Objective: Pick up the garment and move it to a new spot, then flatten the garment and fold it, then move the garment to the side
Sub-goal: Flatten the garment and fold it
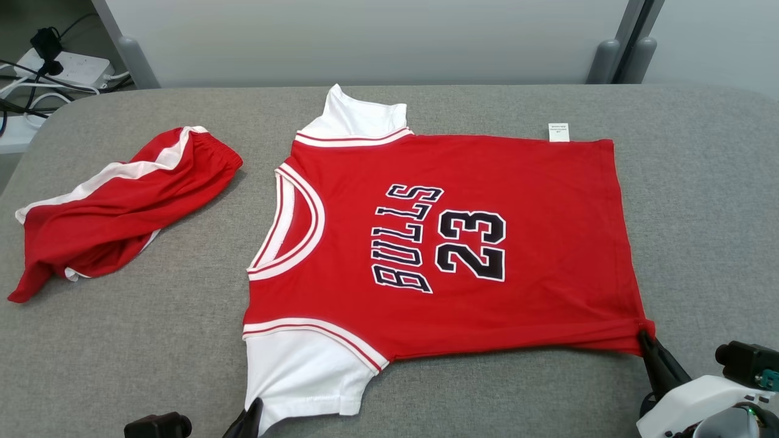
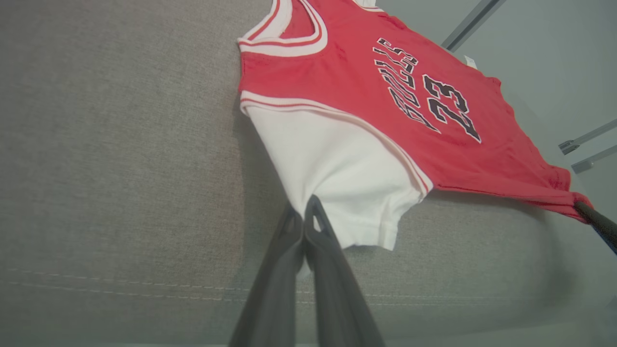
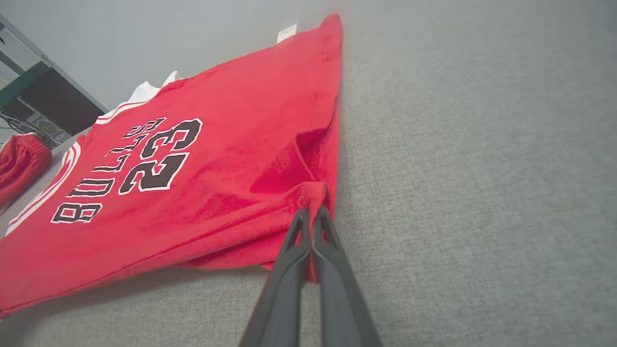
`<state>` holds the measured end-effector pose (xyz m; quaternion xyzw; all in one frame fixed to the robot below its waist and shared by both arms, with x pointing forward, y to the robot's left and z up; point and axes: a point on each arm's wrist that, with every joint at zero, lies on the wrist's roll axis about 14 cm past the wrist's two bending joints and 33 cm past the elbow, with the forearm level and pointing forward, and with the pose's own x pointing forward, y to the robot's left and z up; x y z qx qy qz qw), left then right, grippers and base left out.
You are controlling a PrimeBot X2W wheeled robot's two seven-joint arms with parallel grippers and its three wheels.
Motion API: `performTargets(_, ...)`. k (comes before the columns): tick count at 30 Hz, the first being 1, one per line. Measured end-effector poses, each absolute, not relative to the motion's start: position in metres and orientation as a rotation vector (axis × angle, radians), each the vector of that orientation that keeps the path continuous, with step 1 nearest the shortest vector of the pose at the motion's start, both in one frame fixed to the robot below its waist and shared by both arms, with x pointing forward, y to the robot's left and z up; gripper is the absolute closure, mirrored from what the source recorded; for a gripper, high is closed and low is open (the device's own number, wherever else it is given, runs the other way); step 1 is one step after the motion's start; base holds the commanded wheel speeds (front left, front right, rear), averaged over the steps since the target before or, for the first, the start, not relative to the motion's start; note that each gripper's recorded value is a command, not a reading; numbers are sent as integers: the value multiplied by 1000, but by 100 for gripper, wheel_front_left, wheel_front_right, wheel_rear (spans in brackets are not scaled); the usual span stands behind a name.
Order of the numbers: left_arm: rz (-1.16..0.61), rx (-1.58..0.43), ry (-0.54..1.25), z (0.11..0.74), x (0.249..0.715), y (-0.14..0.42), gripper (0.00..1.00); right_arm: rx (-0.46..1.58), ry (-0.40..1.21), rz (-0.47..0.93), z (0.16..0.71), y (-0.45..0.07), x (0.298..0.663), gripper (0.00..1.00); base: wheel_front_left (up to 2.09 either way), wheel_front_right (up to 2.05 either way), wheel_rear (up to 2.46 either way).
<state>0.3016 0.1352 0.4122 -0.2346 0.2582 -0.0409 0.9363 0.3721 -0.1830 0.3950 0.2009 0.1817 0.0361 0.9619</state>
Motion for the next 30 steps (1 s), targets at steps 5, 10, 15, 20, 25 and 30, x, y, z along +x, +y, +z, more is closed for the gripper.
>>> performTargets(5,-84,-493,553,404,299,133,0,414,366,63,397,-180,372,0,0,0,0)
performTargets(10,-63,-417,433,421,314,146,0,394,304,52,409,-183,371,0,0,0,0)
performTargets(15,-30,-321,270,453,335,166,0,339,177,49,439,-191,380,0,0,0,0)
performTargets(20,-43,-222,57,507,357,177,0,222,18,95,485,-184,389,0,0,0,0)
performTargets(25,-47,-140,-30,531,357,188,0,129,-110,133,528,-177,386,0,0,0,0)
performTargets(30,-27,-87,-56,539,349,210,0,101,-158,99,542,-187,371,0,0,0,0)
